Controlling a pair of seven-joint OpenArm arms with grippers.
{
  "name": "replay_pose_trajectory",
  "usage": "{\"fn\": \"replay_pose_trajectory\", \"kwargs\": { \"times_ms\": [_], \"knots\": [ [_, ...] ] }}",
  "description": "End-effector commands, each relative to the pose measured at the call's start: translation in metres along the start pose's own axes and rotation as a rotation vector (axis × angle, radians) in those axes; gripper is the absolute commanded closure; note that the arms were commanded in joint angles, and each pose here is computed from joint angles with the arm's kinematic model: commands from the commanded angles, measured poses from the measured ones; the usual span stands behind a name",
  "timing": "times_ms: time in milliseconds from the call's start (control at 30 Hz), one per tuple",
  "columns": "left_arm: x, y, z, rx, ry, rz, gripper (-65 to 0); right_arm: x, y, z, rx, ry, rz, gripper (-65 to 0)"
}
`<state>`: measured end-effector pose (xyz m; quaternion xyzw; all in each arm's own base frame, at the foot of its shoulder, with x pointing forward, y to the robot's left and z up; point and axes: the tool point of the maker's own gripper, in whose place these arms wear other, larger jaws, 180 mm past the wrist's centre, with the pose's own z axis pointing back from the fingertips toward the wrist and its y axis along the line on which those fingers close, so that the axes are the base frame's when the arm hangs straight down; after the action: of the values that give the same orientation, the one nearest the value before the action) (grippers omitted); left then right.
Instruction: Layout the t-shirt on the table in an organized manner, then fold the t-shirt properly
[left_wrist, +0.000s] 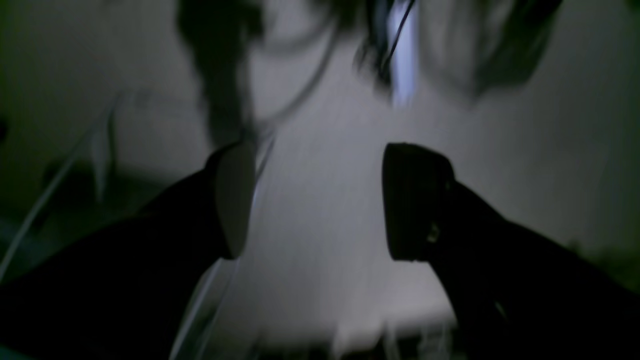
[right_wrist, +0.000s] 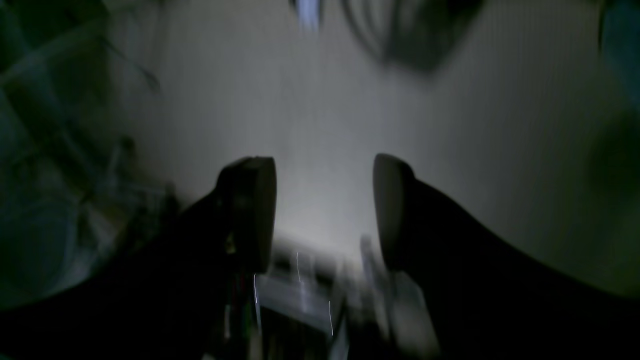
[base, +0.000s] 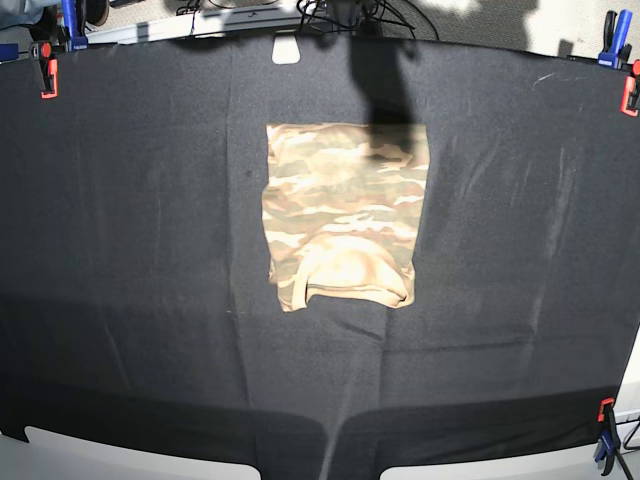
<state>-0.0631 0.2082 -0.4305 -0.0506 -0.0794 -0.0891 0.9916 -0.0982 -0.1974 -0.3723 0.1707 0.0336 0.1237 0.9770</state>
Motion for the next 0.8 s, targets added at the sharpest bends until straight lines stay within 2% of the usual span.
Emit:
{"fn": "replay_pose_trajectory", "kwargs": {
  "times_ms": [0, 33, 167, 267, 333, 400, 500, 600, 667, 767],
  "knots": [
    [-0.003, 0.001, -0.006, -0.007, -0.002, 0.015, -36.5, 0.006, 0.006, -0.003, 0.025, -0.038, 0.011, -30.4],
    [-0.007, 0.002, -0.017, -0.012, 0.008, 0.04, -36.5, 0.013, 0.009, -0.01, 0.04, -0.052, 0.029, -30.4],
    [-0.03, 0.0, -0.074, -0.066, 0.081, 0.168, -36.5, 0.022, 0.009, -0.053, 0.053, 0.006, 0.116, -30.4],
    [-0.036, -0.016, -0.117, -0.156, 0.091, 0.294, -36.5, 0.027, 0.006, -0.092, 0.086, 0.022, 0.125, -30.4],
    [-0.037, -0.03, -0.138, -0.228, 0.111, 0.341, -36.5, 0.029, 0.0, -0.117, 0.097, 0.039, 0.12, -30.4],
    [-0.036, -0.035, -0.155, -0.261, 0.12, 0.386, -36.5, 0.029, -0.008, -0.139, 0.109, 0.065, 0.1, -30.3],
    [-0.03, -0.031, -0.173, -0.248, 0.113, 0.417, -36.5, 0.027, -0.018, -0.167, 0.136, 0.099, 0.041, -30.4],
    [-0.022, -0.019, -0.186, -0.192, 0.066, 0.351, -36.5, 0.031, -0.037, -0.19, 0.116, 0.093, 0.013, -30.4],
    [-0.017, -0.002, -0.194, -0.101, 0.039, 0.321, -36.5, 0.045, -0.047, -0.203, 0.109, 0.007, -0.038, -30.4],
    [-0.018, 0.015, -0.199, -0.007, 0.057, 0.297, -36.5, 0.068, -0.068, -0.213, 0.075, -0.161, -0.144, -30.3]
  ]
}}
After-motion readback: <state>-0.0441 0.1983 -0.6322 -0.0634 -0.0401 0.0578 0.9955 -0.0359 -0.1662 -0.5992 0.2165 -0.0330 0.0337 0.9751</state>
